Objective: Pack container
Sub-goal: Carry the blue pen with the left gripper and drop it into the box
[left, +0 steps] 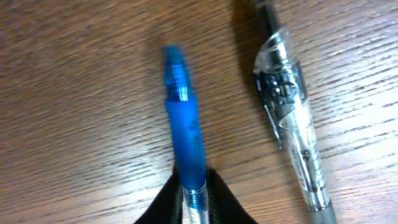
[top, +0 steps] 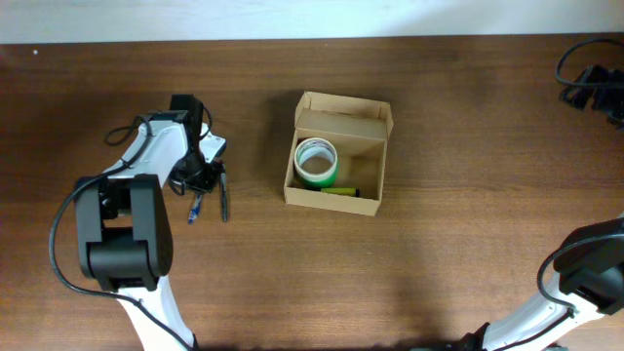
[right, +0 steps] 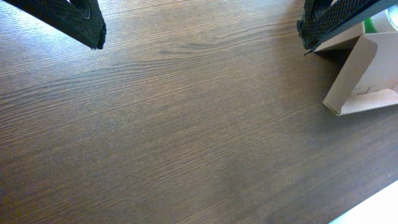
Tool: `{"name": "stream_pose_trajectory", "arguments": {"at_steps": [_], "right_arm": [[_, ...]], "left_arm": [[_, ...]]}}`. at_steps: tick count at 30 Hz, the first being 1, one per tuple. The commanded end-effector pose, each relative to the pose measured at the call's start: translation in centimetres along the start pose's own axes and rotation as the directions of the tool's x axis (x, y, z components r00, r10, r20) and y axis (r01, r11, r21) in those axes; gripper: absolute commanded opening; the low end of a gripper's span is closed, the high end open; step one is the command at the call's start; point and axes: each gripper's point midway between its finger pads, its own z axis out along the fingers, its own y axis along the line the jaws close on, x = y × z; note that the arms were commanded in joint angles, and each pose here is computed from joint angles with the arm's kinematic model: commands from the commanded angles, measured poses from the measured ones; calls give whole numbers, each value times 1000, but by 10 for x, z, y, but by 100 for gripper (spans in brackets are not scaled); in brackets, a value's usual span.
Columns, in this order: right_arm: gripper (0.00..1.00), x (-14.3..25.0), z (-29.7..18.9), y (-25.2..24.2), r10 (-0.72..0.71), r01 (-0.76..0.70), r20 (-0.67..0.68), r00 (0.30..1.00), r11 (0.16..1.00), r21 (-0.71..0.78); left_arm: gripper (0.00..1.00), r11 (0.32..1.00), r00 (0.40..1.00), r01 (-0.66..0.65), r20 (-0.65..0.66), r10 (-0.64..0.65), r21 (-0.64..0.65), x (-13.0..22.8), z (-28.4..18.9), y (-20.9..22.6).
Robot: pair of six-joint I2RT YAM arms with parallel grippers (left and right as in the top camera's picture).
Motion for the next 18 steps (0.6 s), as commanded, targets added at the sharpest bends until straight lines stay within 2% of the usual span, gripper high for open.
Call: {"name": "stream_pose_trajectory", "arguments": {"at_steps": [1, 3, 5, 11, 15, 18], "right_arm": [[99, 0, 0, 3, 4, -4, 2, 1000, 1000, -11], [99, 0, 0, 3, 5, -5, 2, 1000, 1000, -11], [99, 0, 0, 3, 4, -4, 2, 1000, 1000, -11], [99, 0, 0, 3, 4, -4, 2, 1000, 1000, -11], [99, 0, 0, 3, 4, -4, 2, 1000, 1000, -11], [99, 0, 0, 3, 4, -4, 2, 1000, 1000, -11]], "left_arm": [[15, 997, 997, 25, -80, -19, 68, 16, 28, -8], [14, 996, 996, 33, -79, -27, 77, 17, 28, -7], [2, 996, 996, 41, -77, -35, 84, 18, 28, -6], [2, 996, 998, 30, -49, -26, 83, 4, 8, -1], [2, 999, 998, -12, 66, 9, 40, -33, -60, 15], [2, 999, 969, -49, 241, 52, -19, -73, -143, 21]]}}
